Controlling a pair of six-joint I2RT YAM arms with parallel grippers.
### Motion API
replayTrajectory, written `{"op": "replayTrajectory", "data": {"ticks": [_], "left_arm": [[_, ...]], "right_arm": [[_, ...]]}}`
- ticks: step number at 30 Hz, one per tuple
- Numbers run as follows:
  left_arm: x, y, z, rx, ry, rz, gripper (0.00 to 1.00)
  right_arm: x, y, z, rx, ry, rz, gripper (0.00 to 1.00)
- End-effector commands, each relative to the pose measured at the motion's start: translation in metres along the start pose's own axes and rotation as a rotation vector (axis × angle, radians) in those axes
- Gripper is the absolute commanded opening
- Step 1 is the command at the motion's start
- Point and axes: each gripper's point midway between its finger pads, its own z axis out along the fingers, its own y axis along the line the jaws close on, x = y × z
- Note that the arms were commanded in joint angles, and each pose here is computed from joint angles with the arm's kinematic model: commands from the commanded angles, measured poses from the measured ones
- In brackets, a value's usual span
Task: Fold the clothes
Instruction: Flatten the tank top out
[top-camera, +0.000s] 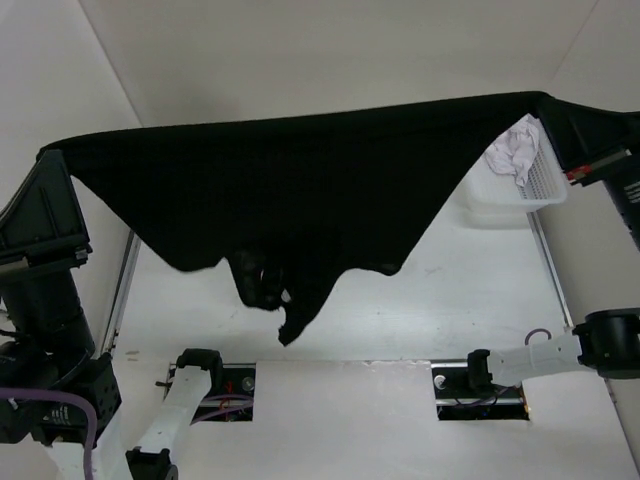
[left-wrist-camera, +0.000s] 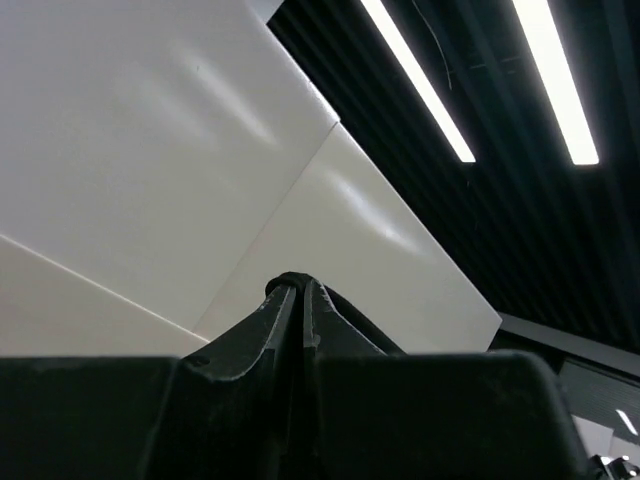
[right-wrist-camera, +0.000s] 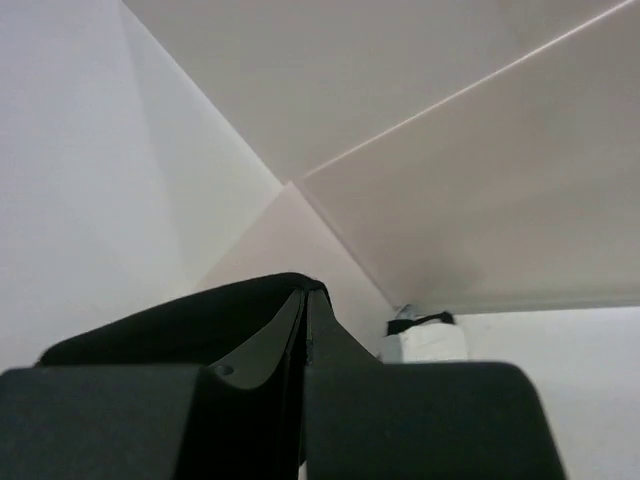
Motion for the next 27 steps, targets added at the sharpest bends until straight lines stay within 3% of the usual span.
{"op": "replayTrajectory", "data": {"ticks": [1,7,11,14,19,23,27], "left_arm": [[0.03,0.044,0.017,-0.116,0.054,0.066,0.01],[0.098,0.135,0.001,-0.291,0.177,0.083,0.01],[0.152,0.214,-0.004,-0.44,0.25,0.114,0.01],[0.186,0.255,0.017,-0.493,0.299,0.136,0.01],[0.227,0.293,0.067,-0.518,0.349,0.136,0.01],[0.223,0.289,0.099,-0.478,0.333,0.138,0.01],[0.208,0.274,0.113,-0.435,0.305,0.134,0.01]], "right_arm": [[0.029,0.005,0.016,0.04,0.02,-0.236,0.0],[0.107,-0.034,0.054,0.121,0.07,-0.384,0.0],[0.161,-0.098,0.108,0.153,0.212,-0.324,0.0],[0.181,-0.15,0.161,0.19,0.269,-0.289,0.0],[0.175,-0.205,0.231,0.254,0.292,-0.257,0.0],[0.139,-0.198,0.248,0.24,0.218,-0.258,0.0],[0.101,-0.173,0.238,0.192,0.136,-0.246,0.0]]}}
